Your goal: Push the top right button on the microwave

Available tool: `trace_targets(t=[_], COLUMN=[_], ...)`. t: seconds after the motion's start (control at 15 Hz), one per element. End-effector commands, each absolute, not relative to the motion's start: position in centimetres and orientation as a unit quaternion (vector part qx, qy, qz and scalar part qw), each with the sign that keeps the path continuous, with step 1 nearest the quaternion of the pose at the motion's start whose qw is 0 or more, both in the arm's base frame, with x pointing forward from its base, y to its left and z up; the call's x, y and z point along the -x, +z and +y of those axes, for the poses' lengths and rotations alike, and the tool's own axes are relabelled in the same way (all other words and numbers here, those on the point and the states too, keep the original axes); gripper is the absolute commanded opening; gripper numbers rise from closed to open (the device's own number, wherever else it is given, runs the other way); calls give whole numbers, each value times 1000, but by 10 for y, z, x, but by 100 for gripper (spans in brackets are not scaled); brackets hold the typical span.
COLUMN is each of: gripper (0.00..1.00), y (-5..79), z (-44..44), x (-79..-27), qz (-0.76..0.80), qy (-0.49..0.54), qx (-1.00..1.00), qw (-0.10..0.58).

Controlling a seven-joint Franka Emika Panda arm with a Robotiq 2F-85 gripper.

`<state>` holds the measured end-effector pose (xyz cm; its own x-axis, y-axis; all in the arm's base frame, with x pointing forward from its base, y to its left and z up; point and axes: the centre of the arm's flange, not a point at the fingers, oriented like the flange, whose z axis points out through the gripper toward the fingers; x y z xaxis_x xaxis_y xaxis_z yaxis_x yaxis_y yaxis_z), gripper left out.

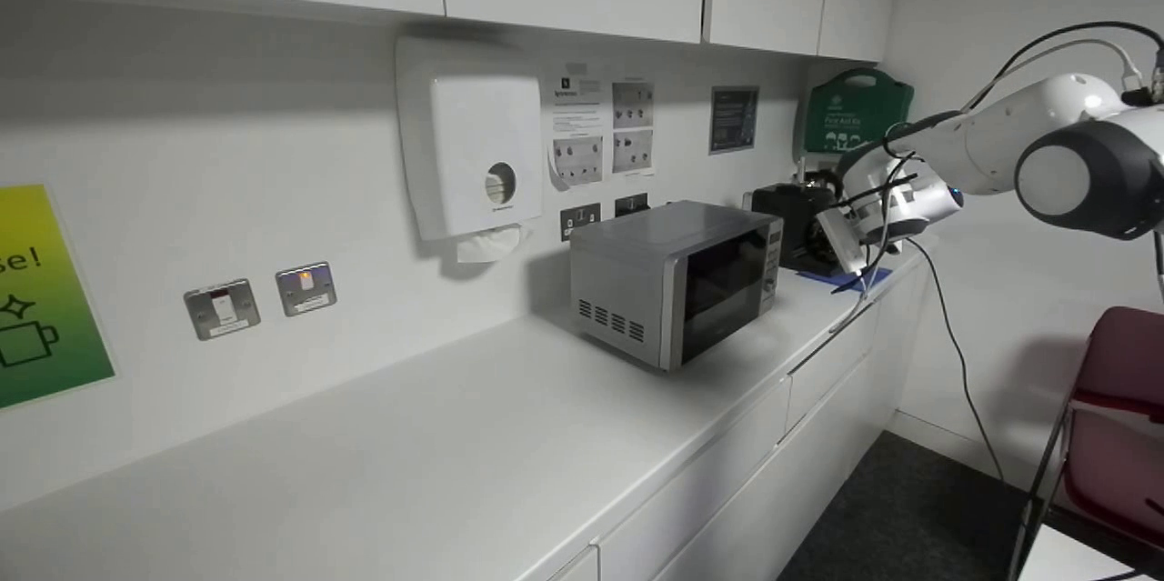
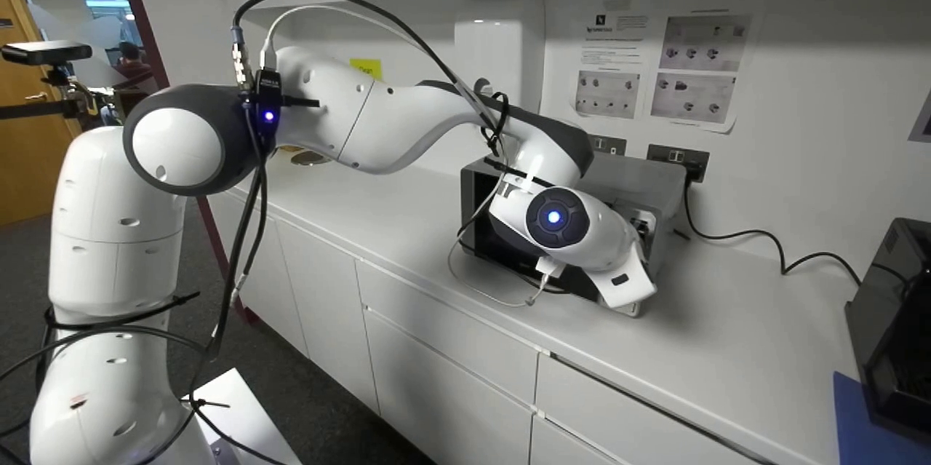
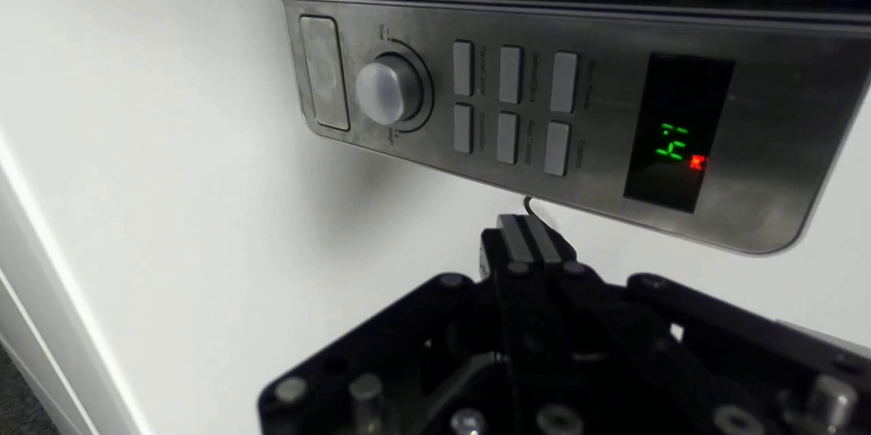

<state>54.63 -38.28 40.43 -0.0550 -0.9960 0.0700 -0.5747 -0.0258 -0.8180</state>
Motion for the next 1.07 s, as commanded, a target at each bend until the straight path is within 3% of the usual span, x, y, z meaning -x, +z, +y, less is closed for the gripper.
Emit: trace_targets(t=[0.0, 1.0], gripper=[0, 0], y=[409, 407], z=[-396, -370], x=[-556, -571], qz=[629, 616], qy=[-370, -360], qx=[616, 628], qw=[299, 311])
